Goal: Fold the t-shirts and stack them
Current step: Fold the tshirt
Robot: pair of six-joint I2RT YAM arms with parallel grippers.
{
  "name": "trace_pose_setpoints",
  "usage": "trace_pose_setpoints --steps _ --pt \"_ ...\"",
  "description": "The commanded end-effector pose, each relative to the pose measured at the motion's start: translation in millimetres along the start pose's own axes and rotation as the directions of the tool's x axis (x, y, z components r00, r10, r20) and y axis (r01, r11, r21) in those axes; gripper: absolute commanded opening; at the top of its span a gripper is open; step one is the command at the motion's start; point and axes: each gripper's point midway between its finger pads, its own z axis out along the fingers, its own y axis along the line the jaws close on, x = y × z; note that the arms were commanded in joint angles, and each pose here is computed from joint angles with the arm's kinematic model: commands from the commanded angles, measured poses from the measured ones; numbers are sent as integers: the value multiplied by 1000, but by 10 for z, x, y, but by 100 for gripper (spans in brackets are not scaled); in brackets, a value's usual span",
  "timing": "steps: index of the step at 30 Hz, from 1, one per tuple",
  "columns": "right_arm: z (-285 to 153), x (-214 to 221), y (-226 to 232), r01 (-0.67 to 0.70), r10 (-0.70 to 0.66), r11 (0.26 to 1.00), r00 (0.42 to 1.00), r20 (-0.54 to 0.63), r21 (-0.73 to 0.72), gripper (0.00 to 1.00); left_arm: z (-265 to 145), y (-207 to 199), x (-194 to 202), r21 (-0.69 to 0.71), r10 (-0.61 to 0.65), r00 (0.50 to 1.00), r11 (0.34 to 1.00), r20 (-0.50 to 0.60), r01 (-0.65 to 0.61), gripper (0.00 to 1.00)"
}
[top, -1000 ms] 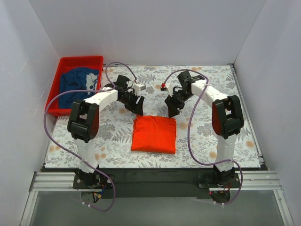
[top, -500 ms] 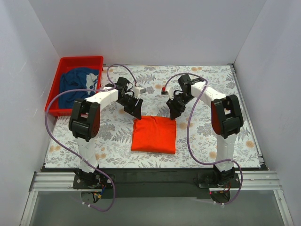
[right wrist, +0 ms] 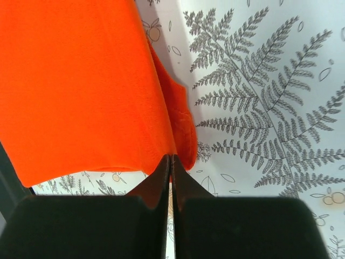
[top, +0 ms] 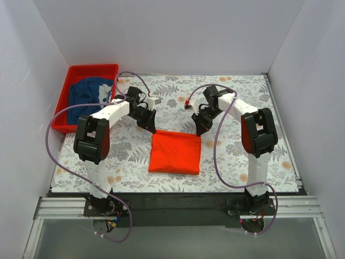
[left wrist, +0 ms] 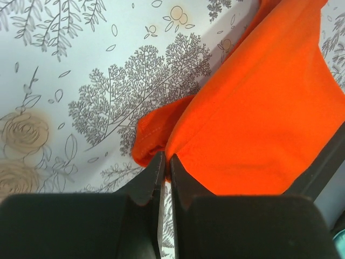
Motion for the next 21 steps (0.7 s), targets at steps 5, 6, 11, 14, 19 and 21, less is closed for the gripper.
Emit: trace_pose_setpoints --steps 5,6,11,14,19,21 --pt "-406 -320 9 70 -76 992 995 58 101 1 -361 -11 -165 -81 55 993 996 109 -46 0" --pt "-405 -288 -56 74 -79 989 996 35 125 1 -347 23 -161 -94 49 993 995 109 -39 0" --pt "-211 -222 -462 68 -67 977 998 -10 203 1 -188 507 -100 -250 -1 996 968 84 22 0" --pt "-59 -295 -742 38 -39 969 999 -2 242 1 -99 750 -88 -328 -36 996 943 84 62 0" --pt "-6 -431 -966 22 -32 955 999 29 295 1 -26 961 -9 -396 -46 997 915 69 69 0" --pt "-21 -453 -1043 13 -26 944 999 36 331 1 10 1056 33 -418 -52 997 906 61 73 0"
